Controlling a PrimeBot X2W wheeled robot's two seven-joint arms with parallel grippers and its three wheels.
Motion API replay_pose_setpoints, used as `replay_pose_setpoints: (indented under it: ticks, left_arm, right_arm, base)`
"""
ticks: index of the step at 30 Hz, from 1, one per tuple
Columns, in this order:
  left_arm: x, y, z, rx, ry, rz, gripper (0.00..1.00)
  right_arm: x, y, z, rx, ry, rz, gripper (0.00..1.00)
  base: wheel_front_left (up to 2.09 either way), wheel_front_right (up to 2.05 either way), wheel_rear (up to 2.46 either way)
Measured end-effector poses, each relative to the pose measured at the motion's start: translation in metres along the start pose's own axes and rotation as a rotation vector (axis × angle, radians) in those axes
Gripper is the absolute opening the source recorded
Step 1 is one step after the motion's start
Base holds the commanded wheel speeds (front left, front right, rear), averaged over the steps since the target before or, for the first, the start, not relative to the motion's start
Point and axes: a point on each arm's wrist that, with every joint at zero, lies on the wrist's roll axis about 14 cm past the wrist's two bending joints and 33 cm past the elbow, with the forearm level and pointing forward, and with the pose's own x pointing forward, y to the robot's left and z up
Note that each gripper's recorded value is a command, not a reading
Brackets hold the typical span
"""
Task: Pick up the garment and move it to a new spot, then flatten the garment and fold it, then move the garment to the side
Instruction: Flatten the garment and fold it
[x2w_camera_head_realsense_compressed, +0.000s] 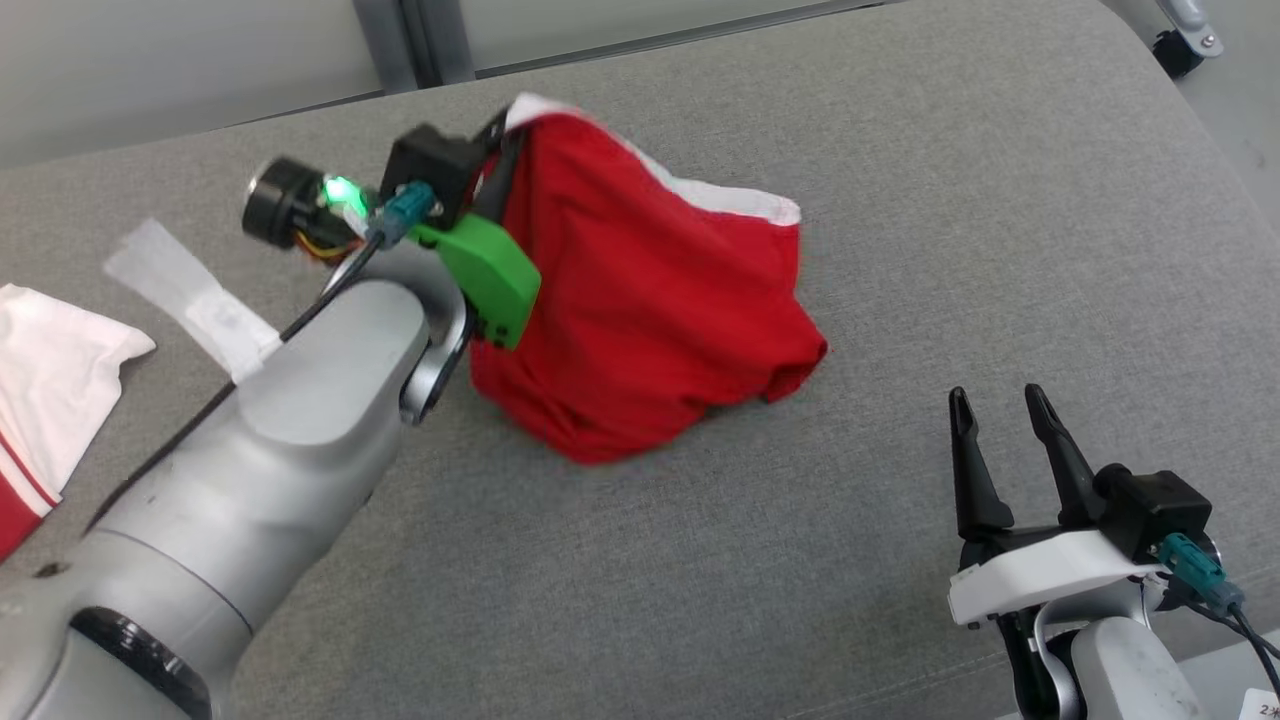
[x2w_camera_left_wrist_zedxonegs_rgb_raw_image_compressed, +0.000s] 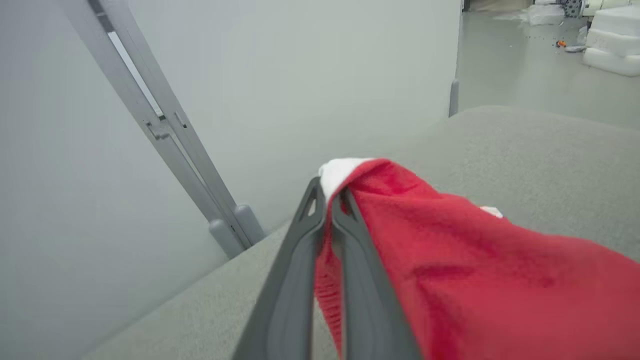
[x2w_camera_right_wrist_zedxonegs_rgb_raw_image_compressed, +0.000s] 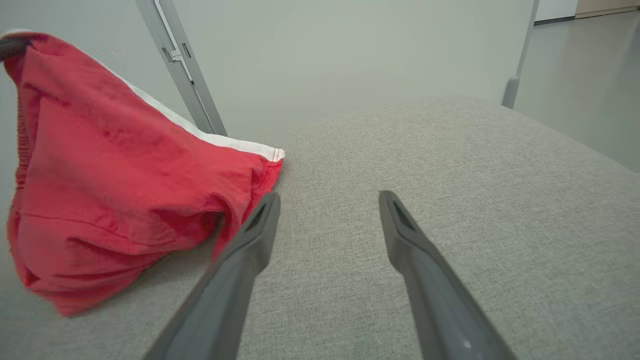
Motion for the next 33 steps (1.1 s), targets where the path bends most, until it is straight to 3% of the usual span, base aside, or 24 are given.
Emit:
replay_pose_setpoints:
  ticks: [3, 6, 14, 22, 28, 29, 30, 31, 33]
  left_arm:
    - [0.008, -0.003, 0.058, 0.108, -0.180, 0.001, 0.00]
    - [-0.001, -0.011, 0.077, 0.156, -0.264, -0.008, 0.00]
    - [-0.047, -0.023, -0.007, 0.195, -0.087, -0.051, 0.00]
    - [-0.102, -0.030, -0.083, 0.119, 0.121, -0.025, 0.00]
    - [-0.123, -0.051, -0.107, 0.053, 0.195, -0.031, 0.00]
    - [-0.126, -0.055, -0.110, 0.046, 0.205, -0.039, 0.05]
    - [-0.129, -0.061, -0.115, 0.038, 0.218, -0.052, 0.49]
    - [-0.131, -0.067, -0.118, 0.026, 0.228, -0.065, 1.00]
    - [-0.135, -0.075, -0.124, 0.002, 0.247, -0.081, 1.00]
  right_arm:
    - [0.000, -0.002, 0.000, 0.000, 0.000, -0.006, 1.00]
    - [0.000, -0.003, 0.002, 0.001, -0.005, -0.010, 1.00]
    - [0.004, 0.008, -0.001, 0.006, 0.000, 0.023, 1.00]
    - [0.015, 0.034, -0.007, 0.012, 0.010, 0.100, 1.00]
    - [0.021, 0.049, -0.009, 0.013, 0.014, 0.146, 1.00]
    - [0.022, 0.051, -0.010, 0.014, 0.014, 0.151, 1.00]
    - [0.022, 0.053, -0.010, 0.013, 0.015, 0.156, 1.00]
    - [0.023, 0.054, -0.010, 0.014, 0.016, 0.160, 1.00]
    - [0.024, 0.056, -0.011, 0.013, 0.016, 0.164, 1.00]
  base:
    - [0.00, 0.00, 0.00]
    - [0.00, 0.00, 0.00]
    - [0.00, 0.00, 0.00]
    - [0.00, 0.00, 0.00]
    - [0.00, 0.00, 0.00]
    - [0.00, 0.00, 0.00]
    - [0.00, 0.00, 0.00]
    - [0.00, 0.00, 0.00]
    - [0.00, 0.00, 0.00]
